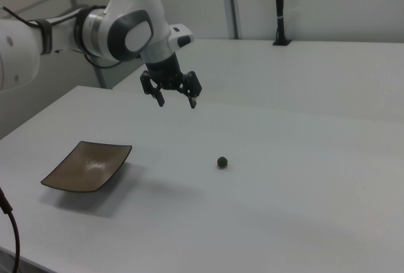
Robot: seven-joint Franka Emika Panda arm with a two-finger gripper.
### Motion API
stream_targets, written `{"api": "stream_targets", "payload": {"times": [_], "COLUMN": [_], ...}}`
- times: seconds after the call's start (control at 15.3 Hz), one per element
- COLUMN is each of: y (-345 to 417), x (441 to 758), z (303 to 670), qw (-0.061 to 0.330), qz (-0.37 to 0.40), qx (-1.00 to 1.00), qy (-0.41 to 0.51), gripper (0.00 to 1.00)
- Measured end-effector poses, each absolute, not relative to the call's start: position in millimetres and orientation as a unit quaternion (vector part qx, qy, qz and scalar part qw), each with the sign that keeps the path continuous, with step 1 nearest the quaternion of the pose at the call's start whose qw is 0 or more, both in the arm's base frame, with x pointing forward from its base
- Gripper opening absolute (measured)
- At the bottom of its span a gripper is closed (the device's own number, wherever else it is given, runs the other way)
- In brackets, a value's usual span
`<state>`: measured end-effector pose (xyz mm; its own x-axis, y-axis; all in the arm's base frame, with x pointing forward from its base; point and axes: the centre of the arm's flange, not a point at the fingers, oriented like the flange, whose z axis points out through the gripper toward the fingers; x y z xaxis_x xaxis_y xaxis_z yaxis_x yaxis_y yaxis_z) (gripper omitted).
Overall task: Strawberries on a ceramic plate
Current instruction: 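Lower the open gripper over the strawberry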
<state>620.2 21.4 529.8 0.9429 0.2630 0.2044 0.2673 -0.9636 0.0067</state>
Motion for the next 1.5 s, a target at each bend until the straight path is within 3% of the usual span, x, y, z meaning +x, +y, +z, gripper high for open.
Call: {"api": "stream_targets", "payload": {"times": [1.5], "y": [-9.5], "x": [666.0], "z": [406.3], "qw": [-0.014], "qz": [-0.109], "qx": [-0.983], "qy": [-0.149], "gripper": [1.00]}}
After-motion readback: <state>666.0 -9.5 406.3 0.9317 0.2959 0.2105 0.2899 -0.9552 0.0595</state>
